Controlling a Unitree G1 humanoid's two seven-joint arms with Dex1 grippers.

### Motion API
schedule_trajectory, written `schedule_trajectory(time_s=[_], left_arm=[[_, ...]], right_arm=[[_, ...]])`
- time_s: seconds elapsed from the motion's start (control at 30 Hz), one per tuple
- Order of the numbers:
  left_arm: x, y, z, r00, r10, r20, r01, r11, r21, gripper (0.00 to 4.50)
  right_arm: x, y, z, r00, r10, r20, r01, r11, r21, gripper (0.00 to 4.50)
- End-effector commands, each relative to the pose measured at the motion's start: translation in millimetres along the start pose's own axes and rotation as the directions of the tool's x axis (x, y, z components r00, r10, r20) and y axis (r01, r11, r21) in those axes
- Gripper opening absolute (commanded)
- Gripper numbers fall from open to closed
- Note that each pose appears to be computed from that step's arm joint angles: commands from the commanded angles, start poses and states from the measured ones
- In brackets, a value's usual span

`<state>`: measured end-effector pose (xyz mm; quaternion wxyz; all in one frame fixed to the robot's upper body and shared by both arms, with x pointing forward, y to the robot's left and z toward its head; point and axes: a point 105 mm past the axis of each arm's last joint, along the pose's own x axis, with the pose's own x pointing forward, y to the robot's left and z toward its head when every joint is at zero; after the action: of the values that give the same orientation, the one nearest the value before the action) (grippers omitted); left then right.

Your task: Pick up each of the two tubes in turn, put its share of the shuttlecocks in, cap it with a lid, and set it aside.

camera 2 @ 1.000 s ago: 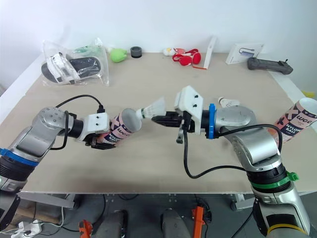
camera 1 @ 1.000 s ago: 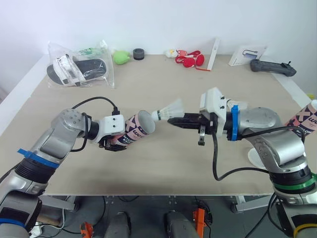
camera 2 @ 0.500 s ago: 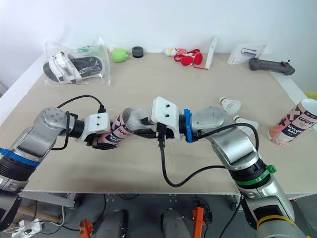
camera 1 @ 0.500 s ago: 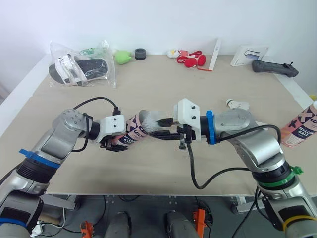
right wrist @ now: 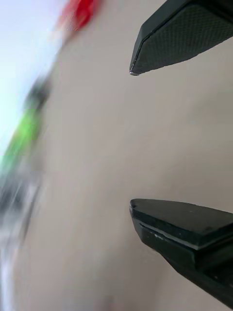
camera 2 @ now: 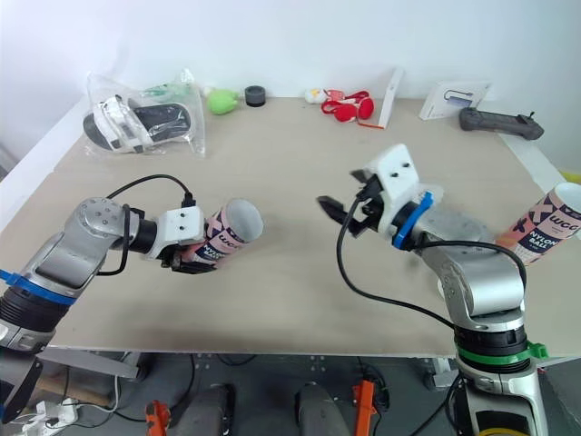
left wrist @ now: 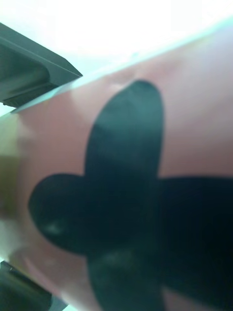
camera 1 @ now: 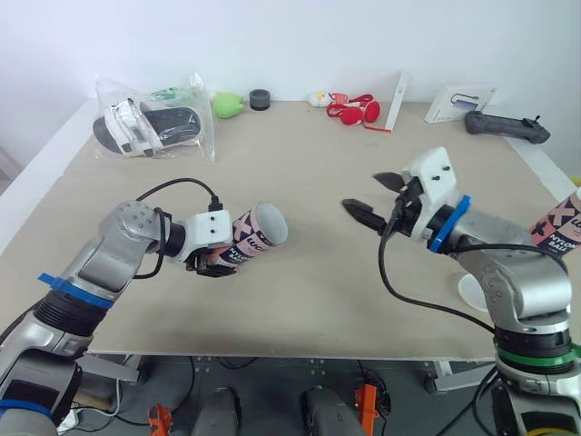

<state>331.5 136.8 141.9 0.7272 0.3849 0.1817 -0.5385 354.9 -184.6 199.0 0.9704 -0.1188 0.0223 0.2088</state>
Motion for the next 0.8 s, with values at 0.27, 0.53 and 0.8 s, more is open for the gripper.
schedule_trajectory(time_s=[0.27,0.53,0.8], left_arm=[[6.3,-7.8,-1.8,1.0,-0.027,0.004,0.027,1.0,-0.011,3.07],[9.5,-13.0,-2.6,0.999,-0.035,0.015,0.035,0.999,-0.028,3.07],[18.9,-13.0,2.6,0.998,-0.054,0.036,0.055,0.998,-0.018,3.07]], right_arm=[[-24.9,-70.9,-23.2,0.899,-0.437,0.018,0.435,0.897,0.083,4.35],[-84.5,-62.5,-16.6,0.935,-0.352,0.051,0.349,0.935,0.056,4.35],[-113.0,-77.4,-51.9,0.901,-0.42,-0.109,0.427,0.903,0.051,4.35]])
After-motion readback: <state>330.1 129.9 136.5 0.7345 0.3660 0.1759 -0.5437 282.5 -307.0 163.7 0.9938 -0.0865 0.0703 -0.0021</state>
